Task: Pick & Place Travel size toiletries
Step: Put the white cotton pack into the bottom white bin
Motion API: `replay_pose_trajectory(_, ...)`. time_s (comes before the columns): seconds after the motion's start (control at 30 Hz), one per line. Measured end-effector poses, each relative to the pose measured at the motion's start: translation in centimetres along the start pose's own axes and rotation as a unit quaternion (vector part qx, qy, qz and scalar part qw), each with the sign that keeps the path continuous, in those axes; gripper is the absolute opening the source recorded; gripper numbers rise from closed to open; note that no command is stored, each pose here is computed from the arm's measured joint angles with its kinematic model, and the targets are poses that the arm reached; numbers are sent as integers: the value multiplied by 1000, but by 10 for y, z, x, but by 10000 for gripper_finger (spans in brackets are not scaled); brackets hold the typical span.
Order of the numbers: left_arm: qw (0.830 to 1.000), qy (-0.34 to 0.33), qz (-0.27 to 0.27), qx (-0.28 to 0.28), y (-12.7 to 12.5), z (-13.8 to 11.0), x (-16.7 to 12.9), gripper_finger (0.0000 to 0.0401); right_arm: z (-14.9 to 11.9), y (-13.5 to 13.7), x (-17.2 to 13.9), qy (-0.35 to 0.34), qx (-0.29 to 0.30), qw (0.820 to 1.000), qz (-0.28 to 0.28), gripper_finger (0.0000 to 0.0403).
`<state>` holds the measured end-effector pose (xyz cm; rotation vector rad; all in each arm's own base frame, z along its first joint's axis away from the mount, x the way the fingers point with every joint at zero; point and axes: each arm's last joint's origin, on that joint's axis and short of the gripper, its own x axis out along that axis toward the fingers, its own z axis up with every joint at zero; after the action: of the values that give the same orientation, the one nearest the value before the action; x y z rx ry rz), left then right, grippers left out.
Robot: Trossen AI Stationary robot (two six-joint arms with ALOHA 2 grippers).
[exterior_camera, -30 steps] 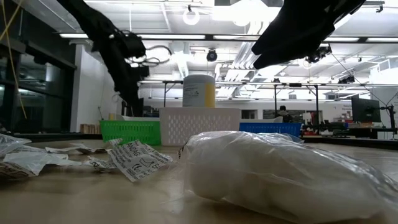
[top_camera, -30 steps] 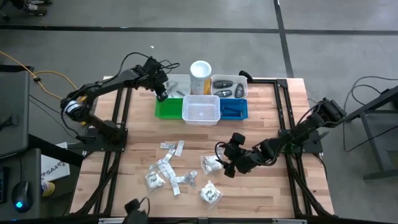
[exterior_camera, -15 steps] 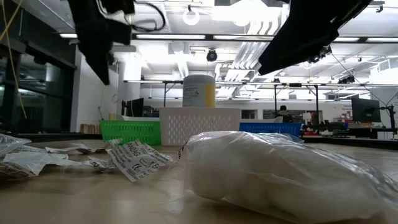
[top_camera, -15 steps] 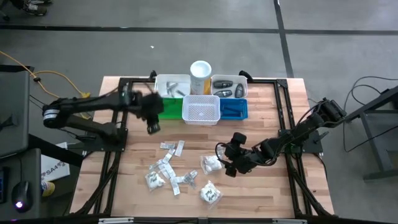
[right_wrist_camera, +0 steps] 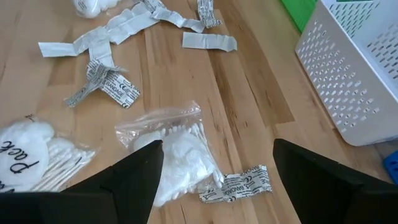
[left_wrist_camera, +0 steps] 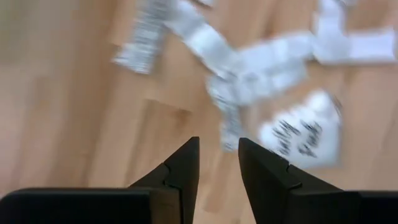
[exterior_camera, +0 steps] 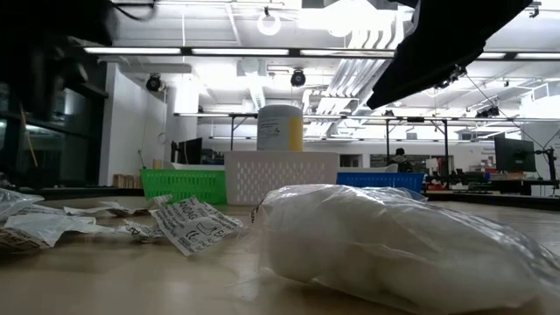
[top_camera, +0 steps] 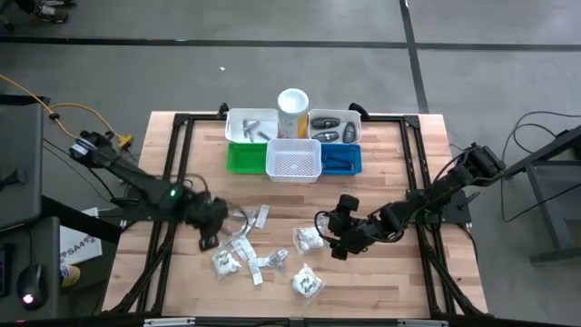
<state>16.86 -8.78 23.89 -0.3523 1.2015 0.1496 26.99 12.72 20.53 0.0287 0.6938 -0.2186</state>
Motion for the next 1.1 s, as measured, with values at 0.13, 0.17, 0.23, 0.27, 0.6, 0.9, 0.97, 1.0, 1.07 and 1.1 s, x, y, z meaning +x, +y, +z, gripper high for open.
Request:
replay_pose_trajectory(0.13,997,5,-19,69,-22,-15,9,111,0,0,0,1,-3,1000,0,297)
replay_pose_trajectory(0.17,996,5,-25,83,-28,-19,11,111,0,0,0,2,-3,1000,0,297)
replay_pose_trajectory(0.23,994,12,-26,106,-36,-25,17,111,0,0,0,2,-3,1000,0,297)
replay_pose_trajectory(0.27,992,15,-27,121,-39,-27,19,111,0,0,0,2,-3,1000,0,297)
replay_pose_trajectory(0.6,958,31,6,286,-58,-37,51,111,0,0,0,2,-1,1000,0,297)
replay_pose_trajectory(0.9,922,-1,-37,385,-73,-32,63,156,0,0,0,2,0,1000,0,297)
replay_pose_trajectory(0.97,916,1,-35,400,-73,-33,65,179,0,0,0,2,1,1000,0,297)
replay_pose_trajectory(1.0,913,3,-33,406,-74,-33,67,189,0,0,0,2,0,1000,0,297)
replay_pose_trajectory(1.07,906,11,-25,422,-74,-34,73,202,0,0,0,2,1,1000,0,297)
replay_pose_trajectory(1.1,902,14,-22,431,-75,-34,76,206,0,0,0,2,1,1000,0,297)
